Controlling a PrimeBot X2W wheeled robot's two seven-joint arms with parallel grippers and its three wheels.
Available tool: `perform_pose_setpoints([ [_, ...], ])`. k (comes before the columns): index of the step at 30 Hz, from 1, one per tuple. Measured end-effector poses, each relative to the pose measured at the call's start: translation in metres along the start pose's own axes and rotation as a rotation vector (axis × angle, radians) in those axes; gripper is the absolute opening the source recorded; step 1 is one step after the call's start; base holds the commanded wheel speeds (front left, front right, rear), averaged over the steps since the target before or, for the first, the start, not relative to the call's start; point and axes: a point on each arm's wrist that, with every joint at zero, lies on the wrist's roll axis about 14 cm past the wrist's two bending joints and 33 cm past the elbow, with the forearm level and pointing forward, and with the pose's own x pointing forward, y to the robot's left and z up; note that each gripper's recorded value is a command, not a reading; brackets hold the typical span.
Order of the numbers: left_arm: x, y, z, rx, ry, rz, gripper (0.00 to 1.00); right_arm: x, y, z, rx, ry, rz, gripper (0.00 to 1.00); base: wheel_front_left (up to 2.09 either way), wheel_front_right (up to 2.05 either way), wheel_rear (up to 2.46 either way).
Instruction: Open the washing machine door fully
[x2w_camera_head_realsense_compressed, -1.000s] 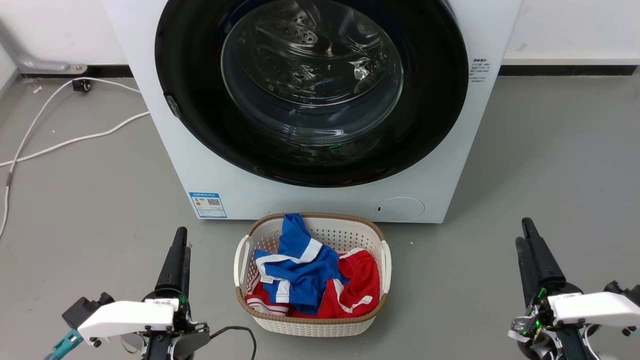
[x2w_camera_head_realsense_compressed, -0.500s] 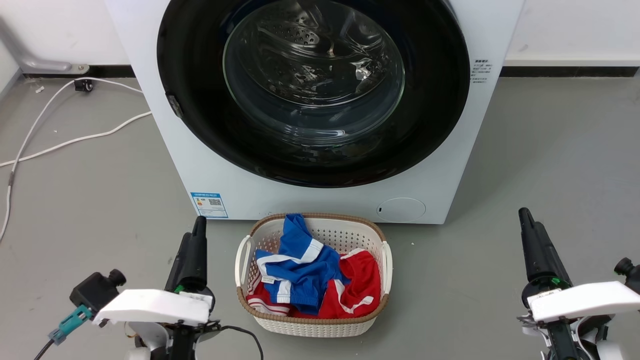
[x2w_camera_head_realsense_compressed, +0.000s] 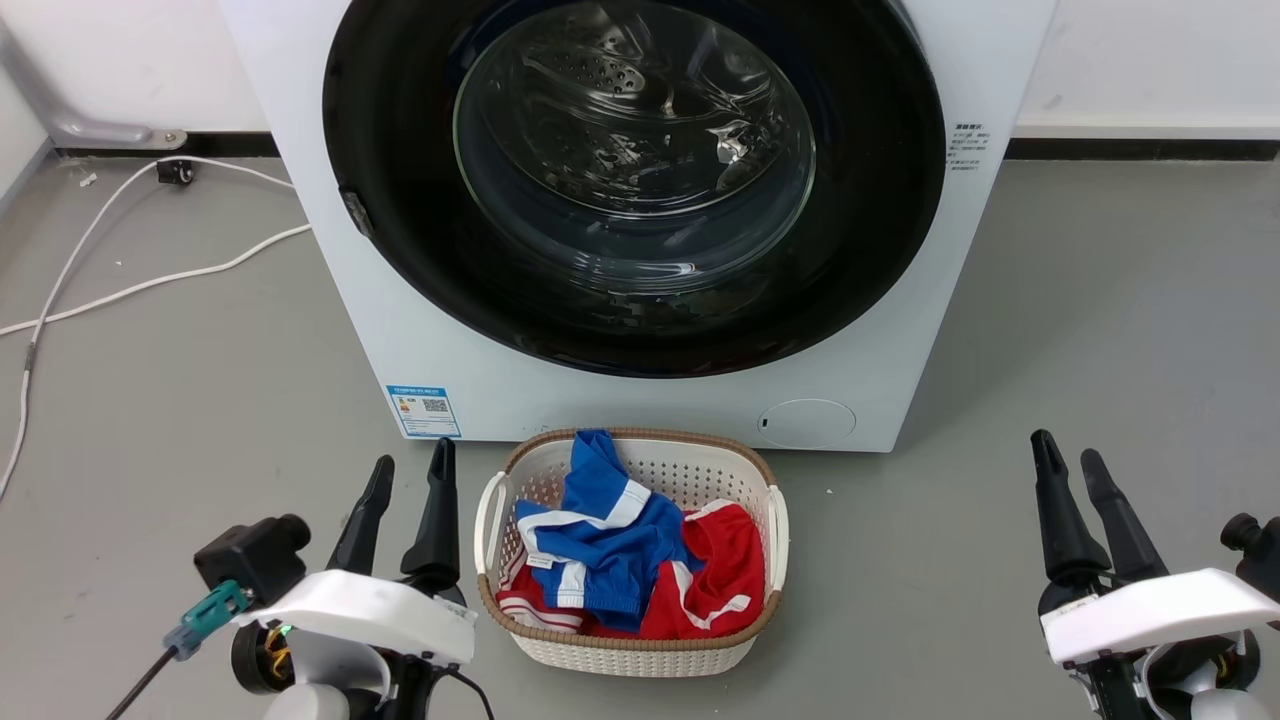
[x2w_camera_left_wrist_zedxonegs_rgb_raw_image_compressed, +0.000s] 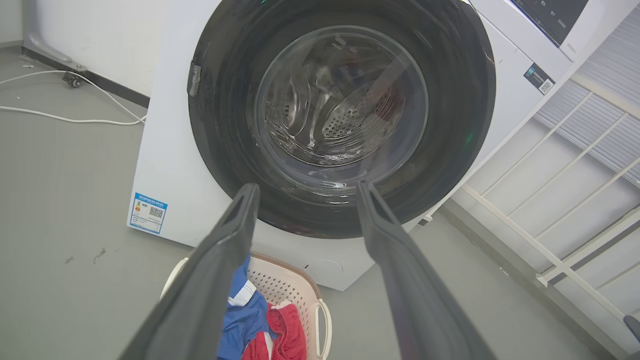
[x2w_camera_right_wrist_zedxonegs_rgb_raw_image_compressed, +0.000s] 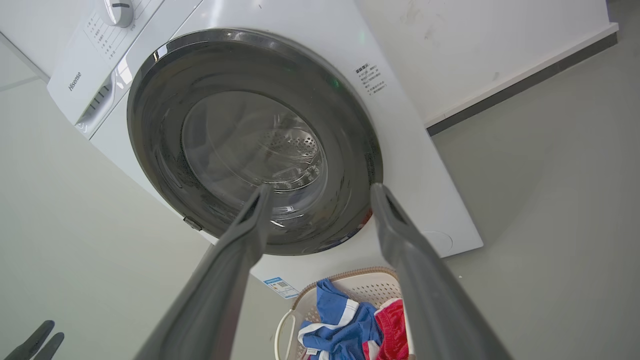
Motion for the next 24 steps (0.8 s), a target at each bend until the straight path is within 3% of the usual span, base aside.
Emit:
perform_pose_setpoints([
  [10, 0.003, -0.008, 0.002, 0.196, -0.009, -0.033, 1.00, -0.001, -0.001, 0.003, -0.153, 0.002, 0.000, 1.00, 0.00, 0.00, 0.00],
  [24, 0.003, -0.015, 0.000, 0.369, -0.019, -0.071, 1.00, -0.003, 0.006, 0.003, -0.304, 0.014, 0.022, 1.00, 0.00, 0.00, 0.00],
])
